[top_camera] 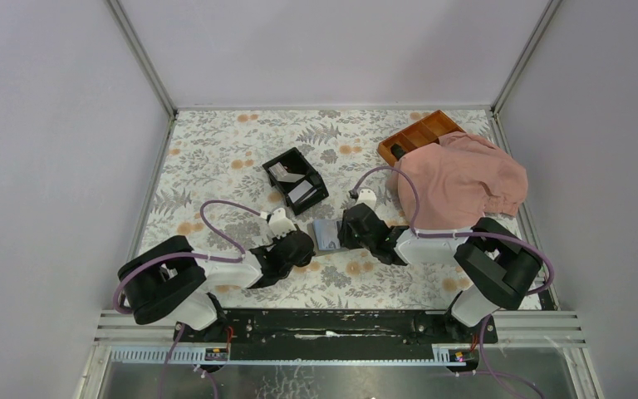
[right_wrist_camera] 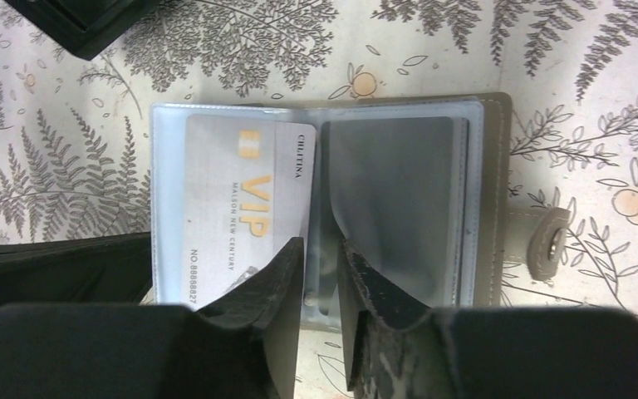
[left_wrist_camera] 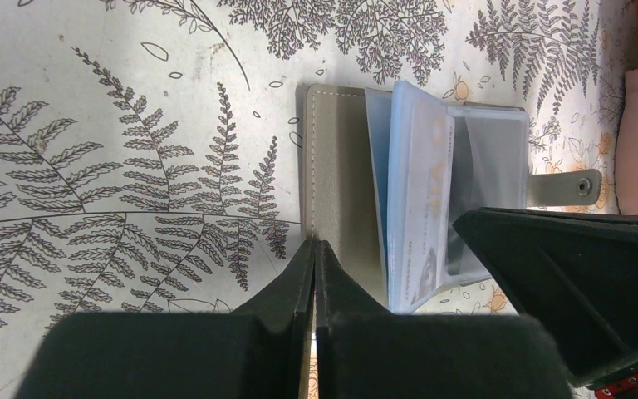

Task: Put the credit cards into the card holder
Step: Insert the credit card into the card holder.

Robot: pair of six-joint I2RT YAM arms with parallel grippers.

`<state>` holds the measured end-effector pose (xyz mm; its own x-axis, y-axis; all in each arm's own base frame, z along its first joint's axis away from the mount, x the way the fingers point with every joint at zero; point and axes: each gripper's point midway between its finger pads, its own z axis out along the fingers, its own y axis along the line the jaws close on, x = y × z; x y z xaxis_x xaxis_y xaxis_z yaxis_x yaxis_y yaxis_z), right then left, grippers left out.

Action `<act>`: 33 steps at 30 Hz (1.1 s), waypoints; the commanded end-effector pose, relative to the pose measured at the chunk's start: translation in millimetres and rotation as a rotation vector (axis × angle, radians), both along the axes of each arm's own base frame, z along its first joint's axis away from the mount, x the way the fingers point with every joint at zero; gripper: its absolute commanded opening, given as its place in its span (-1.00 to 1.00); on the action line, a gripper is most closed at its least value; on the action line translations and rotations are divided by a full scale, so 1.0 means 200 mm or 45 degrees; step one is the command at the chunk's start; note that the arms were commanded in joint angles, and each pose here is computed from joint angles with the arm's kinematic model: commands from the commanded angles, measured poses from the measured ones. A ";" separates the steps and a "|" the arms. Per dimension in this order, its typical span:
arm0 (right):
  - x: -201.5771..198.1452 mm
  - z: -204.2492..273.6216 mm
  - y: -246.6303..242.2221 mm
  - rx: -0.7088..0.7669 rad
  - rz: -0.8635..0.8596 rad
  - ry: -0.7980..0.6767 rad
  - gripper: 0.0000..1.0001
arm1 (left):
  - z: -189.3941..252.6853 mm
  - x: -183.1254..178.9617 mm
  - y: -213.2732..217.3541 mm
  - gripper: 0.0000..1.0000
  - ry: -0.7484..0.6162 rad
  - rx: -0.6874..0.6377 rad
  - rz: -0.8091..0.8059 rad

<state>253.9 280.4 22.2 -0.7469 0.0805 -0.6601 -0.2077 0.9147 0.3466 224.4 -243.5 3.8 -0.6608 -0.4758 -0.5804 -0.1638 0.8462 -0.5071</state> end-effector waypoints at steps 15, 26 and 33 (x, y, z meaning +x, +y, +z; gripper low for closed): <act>0.05 -0.07 -0.04 -0.131 -0.017 -0.004 -0.88 | -0.39 -0.33 0.33 -1.00 0.366 0.364 -0.100; 0.03 -0.11 0.01 -0.105 0.041 0.026 -0.93 | -0.40 -0.33 0.32 -1.00 0.374 0.363 -0.106; 0.03 -0.08 0.06 -0.085 0.071 0.010 -0.94 | -0.41 -0.33 0.32 -1.00 0.379 0.362 -0.112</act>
<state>265.5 288.0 13.5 -0.7373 0.0382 -0.6745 -0.2304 0.9243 0.3041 228.7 -248.7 2.6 -0.6491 -0.4929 -0.5794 -0.1557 0.8316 -0.5331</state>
